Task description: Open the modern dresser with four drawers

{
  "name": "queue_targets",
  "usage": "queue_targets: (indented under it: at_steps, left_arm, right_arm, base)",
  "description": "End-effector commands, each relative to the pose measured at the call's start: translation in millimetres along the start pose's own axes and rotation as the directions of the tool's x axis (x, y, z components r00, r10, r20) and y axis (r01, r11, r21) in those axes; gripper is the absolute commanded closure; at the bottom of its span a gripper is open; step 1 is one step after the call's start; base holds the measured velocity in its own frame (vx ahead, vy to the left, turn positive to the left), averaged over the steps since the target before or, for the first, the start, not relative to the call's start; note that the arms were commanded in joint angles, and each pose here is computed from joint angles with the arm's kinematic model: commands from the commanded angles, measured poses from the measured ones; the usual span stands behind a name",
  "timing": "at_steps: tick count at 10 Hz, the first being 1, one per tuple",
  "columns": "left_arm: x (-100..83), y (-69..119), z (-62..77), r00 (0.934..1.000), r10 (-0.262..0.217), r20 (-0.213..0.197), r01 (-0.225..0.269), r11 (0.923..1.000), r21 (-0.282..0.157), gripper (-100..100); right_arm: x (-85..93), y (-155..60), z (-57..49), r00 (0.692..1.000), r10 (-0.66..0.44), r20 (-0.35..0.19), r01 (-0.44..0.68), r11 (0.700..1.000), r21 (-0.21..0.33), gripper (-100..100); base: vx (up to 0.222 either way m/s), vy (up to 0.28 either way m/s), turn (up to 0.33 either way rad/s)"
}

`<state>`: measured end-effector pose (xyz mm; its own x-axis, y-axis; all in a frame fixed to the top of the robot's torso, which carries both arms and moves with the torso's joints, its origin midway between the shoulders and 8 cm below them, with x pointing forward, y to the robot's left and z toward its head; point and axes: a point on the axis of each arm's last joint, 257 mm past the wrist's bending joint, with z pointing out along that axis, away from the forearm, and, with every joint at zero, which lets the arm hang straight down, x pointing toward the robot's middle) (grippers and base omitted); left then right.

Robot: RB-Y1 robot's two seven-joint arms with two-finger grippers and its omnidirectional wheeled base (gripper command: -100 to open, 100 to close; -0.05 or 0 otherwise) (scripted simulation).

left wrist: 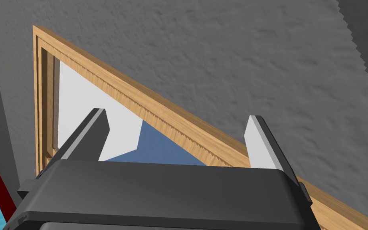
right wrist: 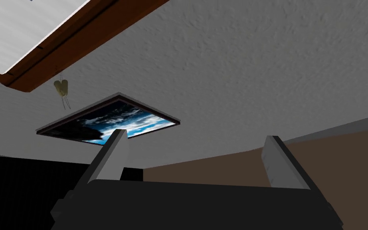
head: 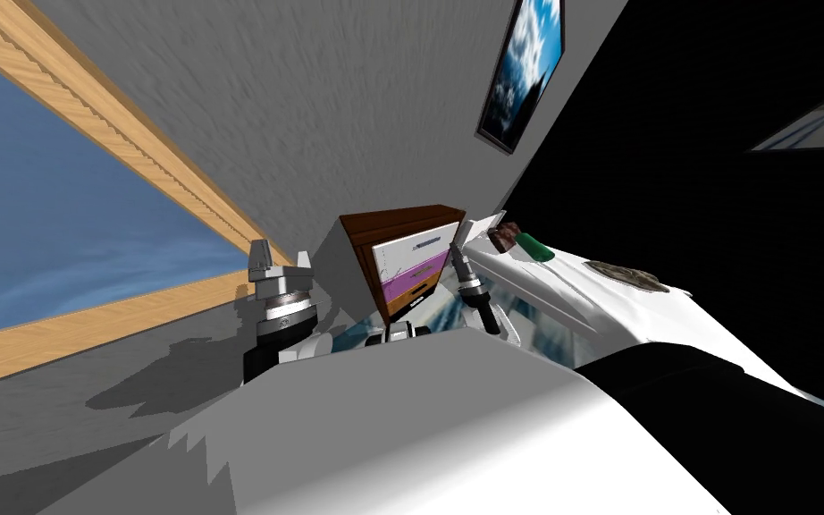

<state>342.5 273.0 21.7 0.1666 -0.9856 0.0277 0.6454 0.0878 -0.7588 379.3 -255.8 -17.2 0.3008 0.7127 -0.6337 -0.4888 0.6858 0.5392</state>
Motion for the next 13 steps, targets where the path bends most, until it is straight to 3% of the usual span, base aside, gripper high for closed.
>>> queue_targets:
  at_steps: [1,4,5,6,7,8,9,10,11,12,13]
  left_arm:
    - [0.0,0.0,0.0,1.0,0.0,0.0,0.0,1.0,0.0,0]
    - [0.0,0.0,0.0,1.0,0.0,0.0,0.0,1.0,0.0,0]
    - [0.0,0.0,0.0,1.0,0.0,0.0,0.0,1.0,0.0,0]
    - [0.0,0.0,0.0,1.0,0.0,0.0,0.0,1.0,0.0,0]
    - [0.0,0.0,0.0,1.0,0.0,0.0,0.0,1.0,0.0,0]
    - [0.0,0.0,0.0,1.0,0.0,0.0,0.0,1.0,0.0,0]
    - [0.0,0.0,0.0,1.0,0.0,0.0,0.0,1.0,0.0,0]
    - [0.0,0.0,0.0,1.0,0.0,0.0,0.0,1.0,0.0,0]
    - [0.0,0.0,0.0,1.0,0.0,0.0,0.0,1.0,0.0,0]
    - [0.0,0.0,0.0,1.0,0.0,0.0,0.0,1.0,0.0,0]
    - [0.0,0.0,0.0,1.0,0.0,0.0,0.0,1.0,0.0,0]
  right_arm:
    - [5.4,1,2.7,0.99,-0.141,-0.026,0.141,0.99,-0.021,-100]
    - [8.7,0,4.1,0.971,-0.236,-0.04,0.234,0.971,-0.037,-100]
    - [12.2,-1,5.5,0.948,-0.315,-0.052,0.313,0.948,-0.053,-100]
    - [12.2,-1,5.5,0.946,-0.32,-0.052,0.318,0.947,-0.053,-100]
    - [15.9,-3,6.7,0.915,-0.399,-0.063,0.395,0.916,-0.071,-100]
    - [15.9,-3,6.7,0.913,-0.404,-0.063,0.399,0.914,-0.071,-100]
    - [19.8,-5,7.8,0.875,-0.479,-0.072,0.472,0.877,-0.09,-100]
    - [19.8,-5,7.8,0.872,-0.484,-0.072,0.478,0.874,-0.09,-100]
    - [23.8,-8,8.8,0.827,-0.556,-0.08,0.547,0.83,-0.109,-100]
    - [23.8,-8,8.8,0.823,-0.562,-0.079,0.553,0.826,-0.11,-100]
    - [28.0,-11,9.6,0.772,-0.629,-0.086,0.618,0.776,-0.131,-100]
  base:
    - [0.001,0.026,0.021]
    - [0.003,0.021,0.018]
    - [0.006,0.023,0.024]
    - [0.006,0.019,0.013]
    - [0.0,0.023,0.026]
    - [0.0,0.023,0.015]
    - [0.002,0.027,0.023]
    - [0.005,0.021,0.012]
    - [0.006,0.026,0.027]
    - [0.005,0.019,0.016]
    - [0.006,0.025,0.023]
